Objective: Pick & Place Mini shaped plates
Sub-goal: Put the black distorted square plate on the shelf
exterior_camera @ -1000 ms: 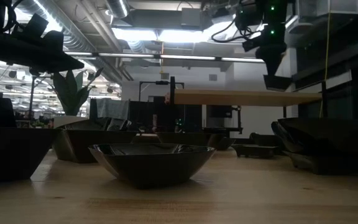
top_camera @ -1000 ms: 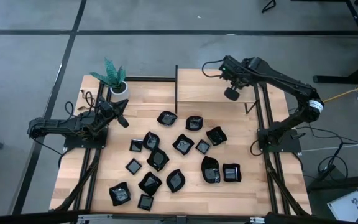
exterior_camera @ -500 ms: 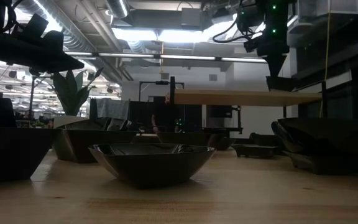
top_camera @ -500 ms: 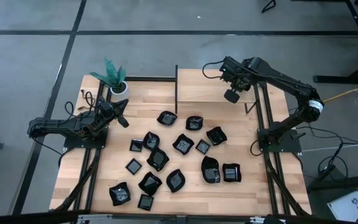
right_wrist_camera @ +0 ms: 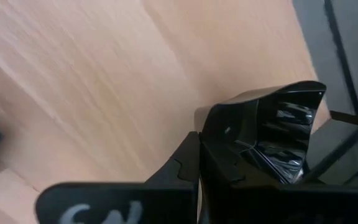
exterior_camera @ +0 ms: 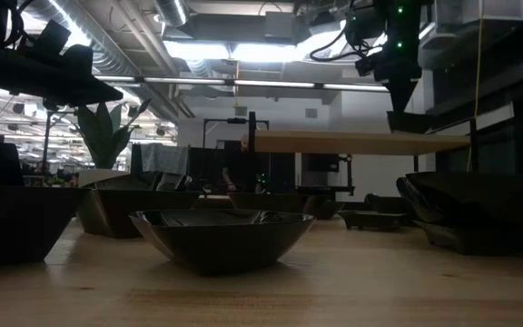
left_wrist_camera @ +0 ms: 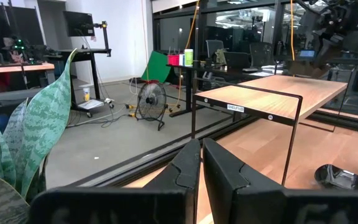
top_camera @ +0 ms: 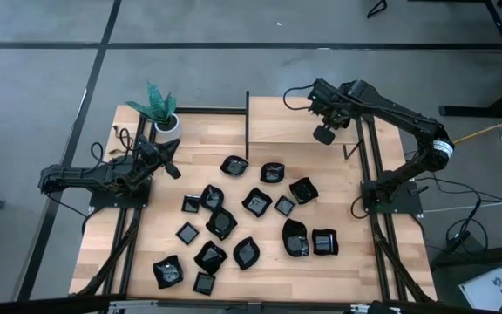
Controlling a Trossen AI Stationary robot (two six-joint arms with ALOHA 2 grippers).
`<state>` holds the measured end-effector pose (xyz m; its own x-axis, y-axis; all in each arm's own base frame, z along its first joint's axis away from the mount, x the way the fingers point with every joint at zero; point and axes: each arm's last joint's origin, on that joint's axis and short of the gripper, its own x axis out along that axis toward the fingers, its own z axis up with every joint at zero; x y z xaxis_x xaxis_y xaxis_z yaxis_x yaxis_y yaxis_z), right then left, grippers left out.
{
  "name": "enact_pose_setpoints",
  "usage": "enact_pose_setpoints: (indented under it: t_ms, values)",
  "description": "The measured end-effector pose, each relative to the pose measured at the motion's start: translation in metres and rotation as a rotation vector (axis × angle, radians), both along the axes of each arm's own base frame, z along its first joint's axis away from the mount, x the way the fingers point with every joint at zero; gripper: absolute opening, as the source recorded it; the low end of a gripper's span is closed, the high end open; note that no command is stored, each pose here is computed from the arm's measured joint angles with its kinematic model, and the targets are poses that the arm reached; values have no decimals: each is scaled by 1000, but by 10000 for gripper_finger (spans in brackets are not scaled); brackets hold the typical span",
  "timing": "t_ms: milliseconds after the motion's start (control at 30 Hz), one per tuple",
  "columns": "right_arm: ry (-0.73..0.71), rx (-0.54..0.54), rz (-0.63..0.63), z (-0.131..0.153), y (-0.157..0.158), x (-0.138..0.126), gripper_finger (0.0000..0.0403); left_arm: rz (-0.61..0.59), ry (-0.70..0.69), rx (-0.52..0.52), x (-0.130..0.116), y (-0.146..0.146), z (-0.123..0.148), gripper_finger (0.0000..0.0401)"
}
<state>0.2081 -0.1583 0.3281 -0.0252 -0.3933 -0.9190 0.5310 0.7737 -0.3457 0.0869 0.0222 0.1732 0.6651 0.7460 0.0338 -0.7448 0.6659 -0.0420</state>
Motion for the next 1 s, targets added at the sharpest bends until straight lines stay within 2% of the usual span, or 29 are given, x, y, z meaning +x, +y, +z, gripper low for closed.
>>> enact_pose_setpoints:
  t_ms: [300, 567, 733, 1000]
  values:
    - [-10, -8, 1, -1, -1, 1, 6, 0, 0, 0, 0, 0, 0, 15]
    - [39, 21, 36, -23, -1, 1, 6, 0, 0, 0, 0, 0, 0, 15]
    - [42, 23, 34, -24, -1, 0, 6, 0, -1, 0, 0, 0, 0, 15]
    - [44, 27, 44, -24, -1, 0, 35, 0, 0, 0, 0, 0, 0, 15]
